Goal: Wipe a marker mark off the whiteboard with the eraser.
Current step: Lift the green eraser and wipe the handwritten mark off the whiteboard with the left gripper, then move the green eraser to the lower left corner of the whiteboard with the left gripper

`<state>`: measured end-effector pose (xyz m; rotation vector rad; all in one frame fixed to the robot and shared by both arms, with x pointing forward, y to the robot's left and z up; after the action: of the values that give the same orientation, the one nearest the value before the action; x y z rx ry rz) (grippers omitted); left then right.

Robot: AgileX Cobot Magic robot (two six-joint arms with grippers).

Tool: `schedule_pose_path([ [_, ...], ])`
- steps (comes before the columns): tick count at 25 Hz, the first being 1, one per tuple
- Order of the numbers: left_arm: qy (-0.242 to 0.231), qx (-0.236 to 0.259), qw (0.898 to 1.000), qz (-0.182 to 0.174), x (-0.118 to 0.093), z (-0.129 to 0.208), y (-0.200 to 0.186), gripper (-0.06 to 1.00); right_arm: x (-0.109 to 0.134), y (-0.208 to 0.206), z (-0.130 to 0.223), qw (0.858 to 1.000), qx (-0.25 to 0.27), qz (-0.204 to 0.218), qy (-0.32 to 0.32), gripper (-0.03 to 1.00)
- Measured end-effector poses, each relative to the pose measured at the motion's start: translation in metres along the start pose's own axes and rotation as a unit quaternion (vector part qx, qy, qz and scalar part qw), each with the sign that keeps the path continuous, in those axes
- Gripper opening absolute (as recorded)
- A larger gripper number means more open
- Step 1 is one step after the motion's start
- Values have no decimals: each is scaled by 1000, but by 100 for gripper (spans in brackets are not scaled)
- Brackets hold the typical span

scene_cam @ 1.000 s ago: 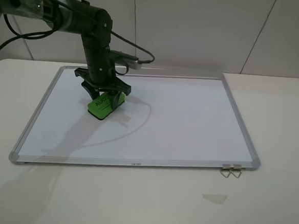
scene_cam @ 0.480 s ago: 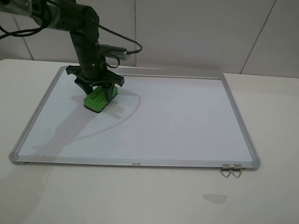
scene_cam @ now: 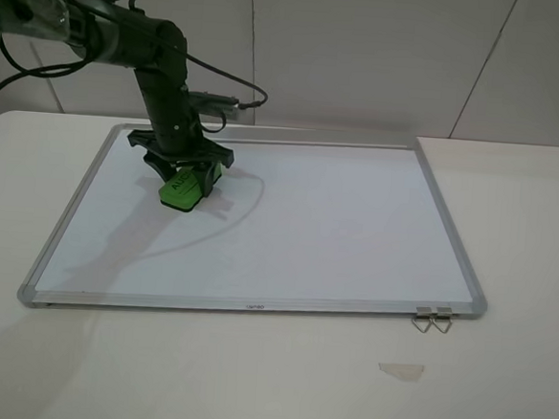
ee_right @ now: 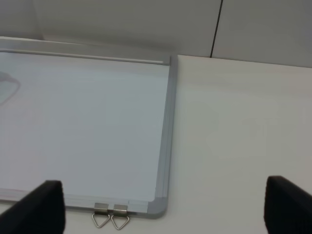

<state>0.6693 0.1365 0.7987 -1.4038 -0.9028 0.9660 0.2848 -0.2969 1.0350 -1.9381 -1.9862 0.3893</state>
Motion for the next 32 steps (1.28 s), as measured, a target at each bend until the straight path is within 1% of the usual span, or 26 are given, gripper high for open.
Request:
schedule_pose_path([
  [3, 23, -6, 1000, 0, -17, -2, 1, 60, 0, 0, 0, 1000, 0, 0, 0, 81],
  [6, 53, -9, 999, 2, -39, -3, 2, 60, 0, 0, 0, 1000, 0, 0, 0, 81],
  [9, 71, -10, 997, 6, -57, -2, 3, 60, 0, 0, 0, 1000, 0, 0, 0, 81],
  [11, 76, -11, 997, 9, -63, -1, 3, 60, 0, 0, 0, 1000, 0, 0, 0, 81],
  [14, 70, -11, 997, 18, -66, -1, 3, 60, 0, 0, 0, 1000, 0, 0, 0, 81],
  [18, 53, -11, 998, 28, -59, -2, 2, 60, 0, 0, 0, 1000, 0, 0, 0, 81],
  [20, 36, -11, 999, 37, -52, -3, 2, 60, 0, 0, 0, 1000, 0, 0, 0, 81],
  [22, 13, -6, 999, 40, -39, -2, 1, 60, 0, 0, 0, 1000, 0, 0, 0, 81],
  [27, -34, 14, 999, 35, 5, 4, -1, 60, 0, 0, 0, 1000, 0, 0, 0, 81],
  [30, -44, 23, 998, 32, 17, 7, -2, 60, 0, 0, 0, 1000, 0, 0, 0, 81],
  [32, -42, 23, 998, 29, 19, 8, -3, 60, 0, 0, 0, 1000, 0, 0, 0, 81],
])
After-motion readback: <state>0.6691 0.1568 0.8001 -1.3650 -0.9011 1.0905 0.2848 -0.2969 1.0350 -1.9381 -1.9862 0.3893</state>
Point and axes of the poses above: a point on each arm's last joint axis where the gripper is mounted, y pointing out along that axis toward the gripper, x along the wrist's bending axis when the last joint is at zero, z = x × y, the point moved 6 cm from there along y, pointing out along that axis toward the gripper, and after that the axes turned 6 degrees about y, right-handed, at the moved point
